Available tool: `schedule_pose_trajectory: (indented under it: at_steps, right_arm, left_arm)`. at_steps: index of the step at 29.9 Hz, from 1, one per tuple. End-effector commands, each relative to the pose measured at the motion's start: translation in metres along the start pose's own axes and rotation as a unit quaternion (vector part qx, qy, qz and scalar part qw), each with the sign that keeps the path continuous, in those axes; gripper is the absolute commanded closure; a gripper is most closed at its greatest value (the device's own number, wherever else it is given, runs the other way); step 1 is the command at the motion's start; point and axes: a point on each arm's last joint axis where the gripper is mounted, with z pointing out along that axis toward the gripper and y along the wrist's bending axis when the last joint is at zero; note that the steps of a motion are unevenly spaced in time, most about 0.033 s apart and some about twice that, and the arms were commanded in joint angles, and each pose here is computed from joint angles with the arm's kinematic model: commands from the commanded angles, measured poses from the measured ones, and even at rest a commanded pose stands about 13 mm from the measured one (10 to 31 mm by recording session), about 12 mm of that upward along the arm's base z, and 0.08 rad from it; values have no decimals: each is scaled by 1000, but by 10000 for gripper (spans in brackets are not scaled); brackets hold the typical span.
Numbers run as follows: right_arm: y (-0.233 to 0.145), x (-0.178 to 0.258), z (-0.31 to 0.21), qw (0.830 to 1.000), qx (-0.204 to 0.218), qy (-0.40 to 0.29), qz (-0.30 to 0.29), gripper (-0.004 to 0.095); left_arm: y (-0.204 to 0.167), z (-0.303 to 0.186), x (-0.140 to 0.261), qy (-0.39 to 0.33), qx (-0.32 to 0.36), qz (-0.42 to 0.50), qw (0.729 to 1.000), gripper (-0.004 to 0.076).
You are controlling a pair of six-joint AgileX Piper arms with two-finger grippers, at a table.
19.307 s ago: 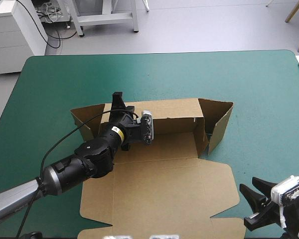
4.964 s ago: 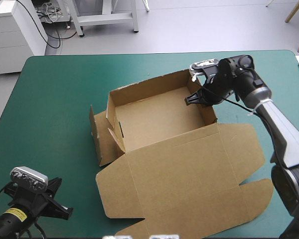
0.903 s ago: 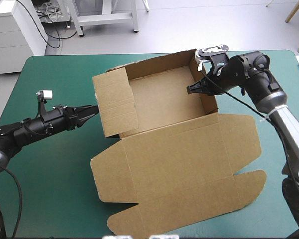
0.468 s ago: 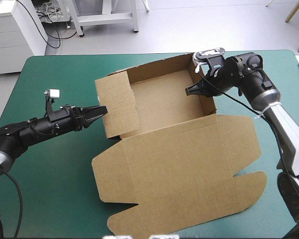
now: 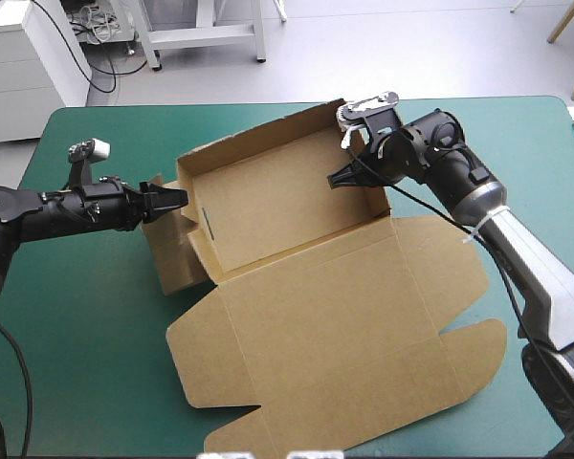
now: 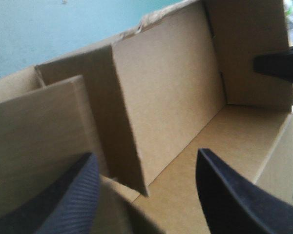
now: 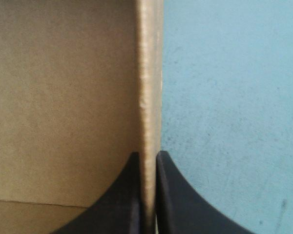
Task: Fold the box
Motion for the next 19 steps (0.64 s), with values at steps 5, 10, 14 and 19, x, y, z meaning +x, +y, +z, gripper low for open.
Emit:
schedule_pose_trajectory:
  at_steps: [5, 10, 14, 19]
  right_arm:
    - [-2, -14, -30, 998, 1, -69, 7, 924]
    - [-5, -13, -30, 998, 17, -61, -2, 924]
    - [-12, -11, -29, 998, 27, -49, 2, 929]
    - [-32, -9, -28, 998, 37, -42, 28, 929]
  left_arm:
    - [-19, -13, -13, -6, -32, 19, 999, 302]
    - [-38, -21, -23, -69, 55, 40, 995, 302]
    - [-52, -29, -22, -44, 74, 70, 994, 303]
    - [-76, -51, -24, -48, 55, 124, 990, 344]
